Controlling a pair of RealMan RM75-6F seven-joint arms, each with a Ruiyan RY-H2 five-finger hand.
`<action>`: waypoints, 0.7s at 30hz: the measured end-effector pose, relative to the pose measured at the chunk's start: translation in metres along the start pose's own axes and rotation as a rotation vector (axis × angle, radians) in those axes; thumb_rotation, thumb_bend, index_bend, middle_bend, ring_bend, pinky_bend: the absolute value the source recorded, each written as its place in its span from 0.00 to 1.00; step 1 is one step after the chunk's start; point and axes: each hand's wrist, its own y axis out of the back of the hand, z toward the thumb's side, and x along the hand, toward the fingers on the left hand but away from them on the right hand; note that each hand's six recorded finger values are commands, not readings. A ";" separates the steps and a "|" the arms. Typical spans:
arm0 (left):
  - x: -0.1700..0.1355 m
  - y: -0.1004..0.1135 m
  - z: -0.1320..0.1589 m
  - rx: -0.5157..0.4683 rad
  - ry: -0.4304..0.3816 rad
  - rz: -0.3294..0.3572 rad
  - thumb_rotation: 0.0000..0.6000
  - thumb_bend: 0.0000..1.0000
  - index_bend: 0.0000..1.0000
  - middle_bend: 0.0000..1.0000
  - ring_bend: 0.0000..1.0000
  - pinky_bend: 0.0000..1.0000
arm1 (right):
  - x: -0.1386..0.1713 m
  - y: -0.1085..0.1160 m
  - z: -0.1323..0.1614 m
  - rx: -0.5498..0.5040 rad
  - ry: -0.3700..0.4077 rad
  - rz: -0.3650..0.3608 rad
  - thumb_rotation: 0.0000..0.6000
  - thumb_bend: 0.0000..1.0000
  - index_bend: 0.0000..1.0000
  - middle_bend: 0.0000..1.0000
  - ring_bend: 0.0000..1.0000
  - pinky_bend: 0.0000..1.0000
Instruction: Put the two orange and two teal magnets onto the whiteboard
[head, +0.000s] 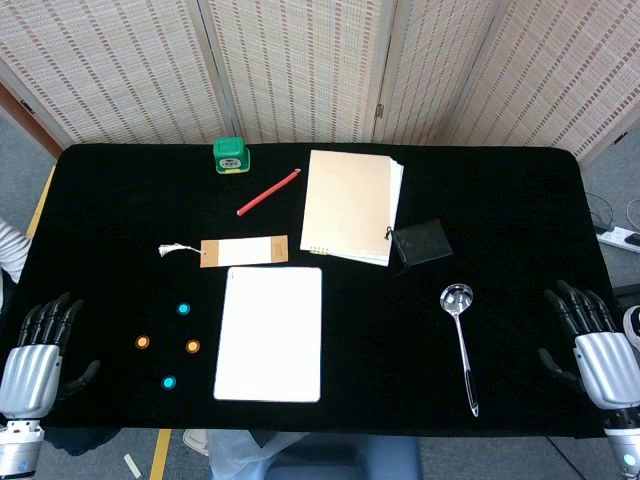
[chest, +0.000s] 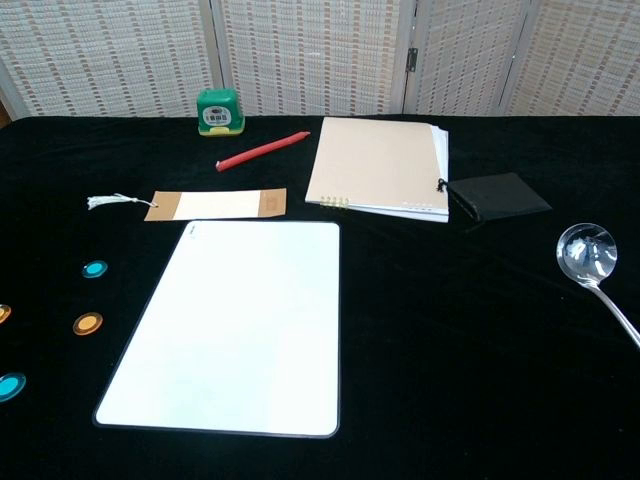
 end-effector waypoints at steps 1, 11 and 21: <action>0.000 0.000 0.000 0.000 0.001 0.000 1.00 0.29 0.11 0.00 0.00 0.00 | -0.001 0.000 0.000 0.000 0.000 0.001 1.00 0.37 0.00 0.00 0.00 0.00; 0.005 0.000 0.005 0.000 -0.021 0.001 1.00 0.29 0.12 0.00 0.00 0.00 | -0.007 0.002 0.004 -0.002 0.015 0.005 1.00 0.37 0.00 0.00 0.00 0.00; 0.025 -0.008 0.019 0.005 -0.108 -0.022 1.00 0.30 0.32 0.08 0.01 0.00 | -0.005 0.016 -0.001 -0.007 0.005 -0.029 1.00 0.37 0.00 0.00 0.00 0.00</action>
